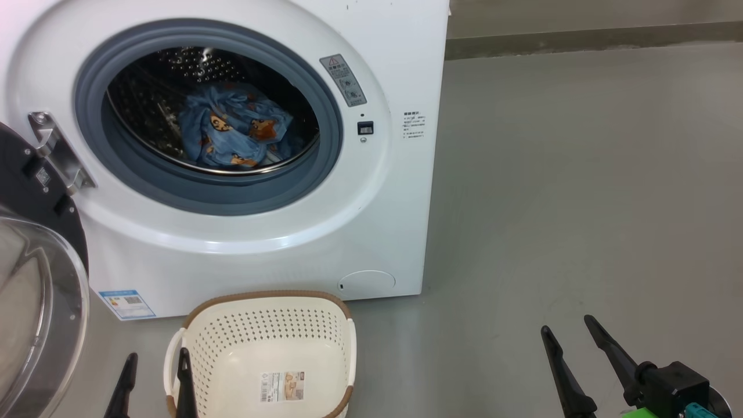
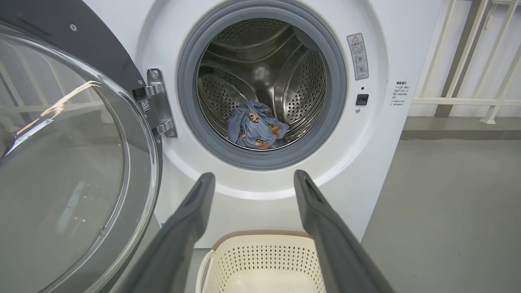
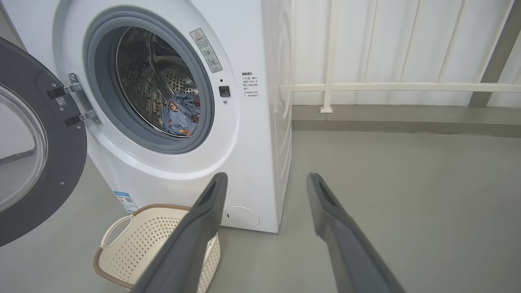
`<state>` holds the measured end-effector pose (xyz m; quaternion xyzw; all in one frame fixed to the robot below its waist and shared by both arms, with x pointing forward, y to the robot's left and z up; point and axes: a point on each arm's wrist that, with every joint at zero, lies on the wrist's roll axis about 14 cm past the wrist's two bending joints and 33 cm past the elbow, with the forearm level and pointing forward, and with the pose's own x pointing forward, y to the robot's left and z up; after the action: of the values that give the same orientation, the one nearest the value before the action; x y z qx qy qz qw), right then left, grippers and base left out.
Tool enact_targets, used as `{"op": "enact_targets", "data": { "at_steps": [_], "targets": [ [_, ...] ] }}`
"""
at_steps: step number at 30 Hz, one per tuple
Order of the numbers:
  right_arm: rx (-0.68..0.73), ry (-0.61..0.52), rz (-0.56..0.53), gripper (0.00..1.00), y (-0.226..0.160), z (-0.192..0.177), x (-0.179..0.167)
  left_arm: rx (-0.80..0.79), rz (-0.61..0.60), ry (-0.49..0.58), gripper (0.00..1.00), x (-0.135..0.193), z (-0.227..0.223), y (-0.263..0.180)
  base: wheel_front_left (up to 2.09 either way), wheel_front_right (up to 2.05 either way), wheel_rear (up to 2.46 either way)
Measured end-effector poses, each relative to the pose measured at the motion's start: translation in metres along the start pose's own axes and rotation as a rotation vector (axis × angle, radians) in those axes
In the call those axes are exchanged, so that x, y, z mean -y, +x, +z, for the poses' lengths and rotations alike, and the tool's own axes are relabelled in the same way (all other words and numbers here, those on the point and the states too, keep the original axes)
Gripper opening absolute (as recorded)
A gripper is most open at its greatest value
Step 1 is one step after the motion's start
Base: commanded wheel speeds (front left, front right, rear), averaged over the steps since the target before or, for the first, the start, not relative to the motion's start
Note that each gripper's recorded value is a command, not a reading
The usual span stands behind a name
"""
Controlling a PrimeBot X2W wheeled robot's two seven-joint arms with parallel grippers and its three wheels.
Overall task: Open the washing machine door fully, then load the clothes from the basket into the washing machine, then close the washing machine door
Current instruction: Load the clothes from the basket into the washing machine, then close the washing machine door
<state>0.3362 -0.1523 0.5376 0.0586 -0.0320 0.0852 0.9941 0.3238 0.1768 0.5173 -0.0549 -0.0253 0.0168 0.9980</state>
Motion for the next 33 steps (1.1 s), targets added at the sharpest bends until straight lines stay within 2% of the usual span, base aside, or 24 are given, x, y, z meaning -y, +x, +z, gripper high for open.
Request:
{"op": "enact_targets", "data": {
  "at_steps": [26,33],
  "targets": [
    [0.001,-0.006,0.005,1.0,0.0022,0.0018,-0.0012,-0.008,0.003,0.004,1.0,-0.0015,-0.0017,-0.0018,0.0,0.0,0.0],
    [0.001,-0.002,0.007,1.0,0.0028,0.0016,-0.0025,-0.009,0.0,0.007,1.0,-0.0014,-0.0019,-0.0024,-0.54,0.54,0.0]
  ]
}}
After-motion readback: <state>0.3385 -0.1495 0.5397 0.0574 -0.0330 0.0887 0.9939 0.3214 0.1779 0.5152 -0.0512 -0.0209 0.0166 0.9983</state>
